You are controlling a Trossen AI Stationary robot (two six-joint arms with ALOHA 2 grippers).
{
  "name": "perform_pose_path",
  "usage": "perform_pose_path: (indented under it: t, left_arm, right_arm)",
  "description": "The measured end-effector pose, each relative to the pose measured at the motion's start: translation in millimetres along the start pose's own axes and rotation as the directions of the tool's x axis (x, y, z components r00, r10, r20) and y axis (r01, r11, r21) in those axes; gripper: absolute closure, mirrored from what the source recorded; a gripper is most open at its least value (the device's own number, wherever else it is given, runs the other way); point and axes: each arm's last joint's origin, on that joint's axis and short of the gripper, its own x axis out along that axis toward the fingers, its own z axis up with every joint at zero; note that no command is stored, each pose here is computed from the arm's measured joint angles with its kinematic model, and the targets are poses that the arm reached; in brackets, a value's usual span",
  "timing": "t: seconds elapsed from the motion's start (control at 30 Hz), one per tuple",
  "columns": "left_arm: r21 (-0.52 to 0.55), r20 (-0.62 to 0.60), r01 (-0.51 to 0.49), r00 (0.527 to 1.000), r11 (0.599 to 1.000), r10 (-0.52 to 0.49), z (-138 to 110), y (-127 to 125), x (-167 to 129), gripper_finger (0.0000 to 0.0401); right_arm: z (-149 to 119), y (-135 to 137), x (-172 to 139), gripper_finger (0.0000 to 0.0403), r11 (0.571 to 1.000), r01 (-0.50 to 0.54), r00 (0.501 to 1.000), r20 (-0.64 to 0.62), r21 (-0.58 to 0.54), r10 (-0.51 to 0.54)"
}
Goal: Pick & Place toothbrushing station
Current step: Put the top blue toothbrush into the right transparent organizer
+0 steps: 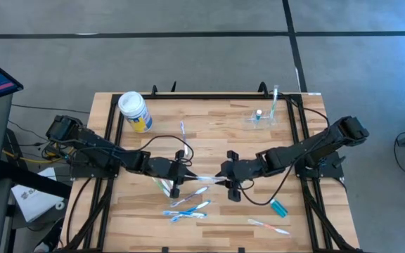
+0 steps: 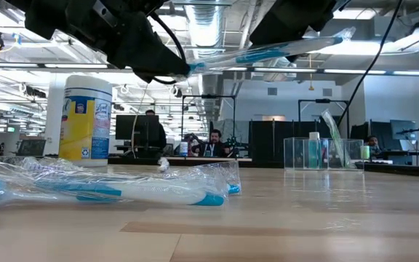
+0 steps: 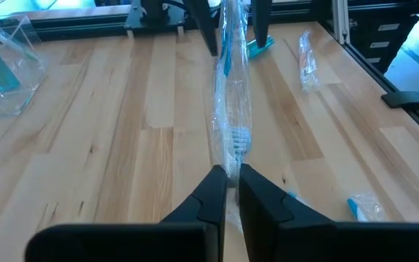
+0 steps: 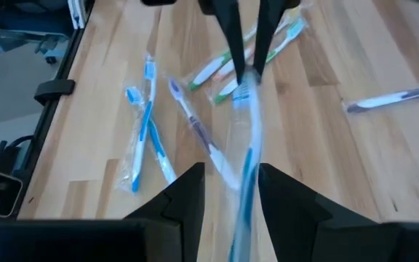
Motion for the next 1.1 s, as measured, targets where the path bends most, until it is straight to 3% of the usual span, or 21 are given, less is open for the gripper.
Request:
perform_pose_path:
  t: [0.37, 0.63, 0.87, 1.1]
  left_arm:
    - [0.002, -0.005, 0.006, 1.0, 1.0, -0.006, -1, 0, 0, 0.0383]
    - [0.001, -0.02, 0.006, 1.0, 1.0, -0.006, -2, 0, 0, 0.0382]
    - [0.008, -0.042, 0.015, 0.999, 1.0, -0.015, -5, -2, 0, 0.0381]
    - [0.005, -0.027, 0.014, 1.0, 1.0, -0.013, -3, -2, 0, 0.0358]
  right_arm:
    - [-3, -7, 20, 0.0307, 0.998, -0.041, 0.996, -0.08, 0.044, 0.044]
    - [14, -9, 39, 0.0385, 1.0, 0.001, 0.978, -0.209, -0.011, -0.003]
    - [22, -4, 51, 0.0389, 0.999, 0.02, 0.958, -0.284, -0.033, -0.029]
    - [23, -4, 51, 0.0389, 0.999, 0.02, 0.959, -0.283, -0.038, -0.03]
